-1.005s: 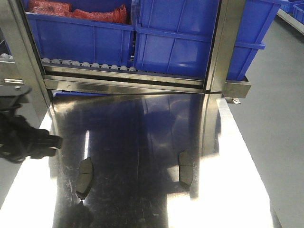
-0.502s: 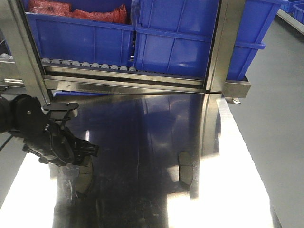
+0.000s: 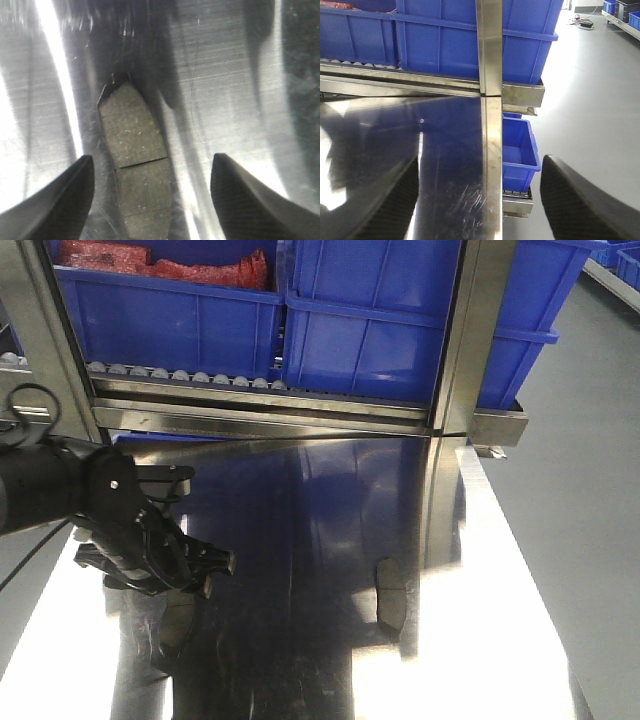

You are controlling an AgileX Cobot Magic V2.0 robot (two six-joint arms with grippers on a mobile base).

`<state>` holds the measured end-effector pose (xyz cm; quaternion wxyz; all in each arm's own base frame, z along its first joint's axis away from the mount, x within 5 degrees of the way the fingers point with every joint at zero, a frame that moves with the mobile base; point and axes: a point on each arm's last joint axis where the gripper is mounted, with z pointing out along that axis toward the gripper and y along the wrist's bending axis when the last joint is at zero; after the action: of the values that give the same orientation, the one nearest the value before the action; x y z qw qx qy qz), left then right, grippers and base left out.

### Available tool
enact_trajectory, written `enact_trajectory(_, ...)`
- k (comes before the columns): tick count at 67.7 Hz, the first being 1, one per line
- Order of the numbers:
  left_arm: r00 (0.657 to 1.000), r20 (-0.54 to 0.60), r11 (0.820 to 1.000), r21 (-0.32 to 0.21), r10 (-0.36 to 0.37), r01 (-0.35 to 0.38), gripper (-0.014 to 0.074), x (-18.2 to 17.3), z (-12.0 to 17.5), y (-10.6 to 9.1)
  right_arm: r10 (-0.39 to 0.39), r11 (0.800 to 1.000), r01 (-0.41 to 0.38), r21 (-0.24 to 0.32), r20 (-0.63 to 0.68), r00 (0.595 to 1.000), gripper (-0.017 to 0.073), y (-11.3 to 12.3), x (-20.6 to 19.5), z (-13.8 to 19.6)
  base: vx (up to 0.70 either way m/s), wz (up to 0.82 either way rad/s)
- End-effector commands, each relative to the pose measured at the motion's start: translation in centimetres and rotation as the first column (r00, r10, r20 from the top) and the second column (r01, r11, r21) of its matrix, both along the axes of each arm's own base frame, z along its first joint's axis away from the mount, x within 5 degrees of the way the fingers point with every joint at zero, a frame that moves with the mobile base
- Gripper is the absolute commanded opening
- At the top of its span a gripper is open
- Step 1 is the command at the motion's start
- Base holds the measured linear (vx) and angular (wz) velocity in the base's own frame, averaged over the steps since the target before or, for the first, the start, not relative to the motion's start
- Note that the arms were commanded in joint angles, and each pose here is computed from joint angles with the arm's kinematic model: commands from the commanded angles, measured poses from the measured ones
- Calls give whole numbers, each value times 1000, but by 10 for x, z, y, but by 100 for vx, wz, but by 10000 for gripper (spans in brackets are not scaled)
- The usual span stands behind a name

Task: Move and align brake pads A on conveyor
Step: 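Lower the left gripper onto the brake pad nearest it and grasp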

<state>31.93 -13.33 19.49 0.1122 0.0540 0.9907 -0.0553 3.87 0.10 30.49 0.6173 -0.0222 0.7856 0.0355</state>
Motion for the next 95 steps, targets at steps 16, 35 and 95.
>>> enact_trajectory(16,996,24,996,-8,87,-87,486,2,11,-6,0,1000,0,0,82,997,487,0,2,13,0,0)
enact_trajectory(35,989,-17,989,-22,148,-149,486,4,0,-8,0,1000,0,0,82,997,487,0,2,13,0,0)
enact_trajectory(95,988,16,988,-25,151,-150,-7,10,-6,-9,0,1000,0,0,82,997,487,0,2,13,0,0)
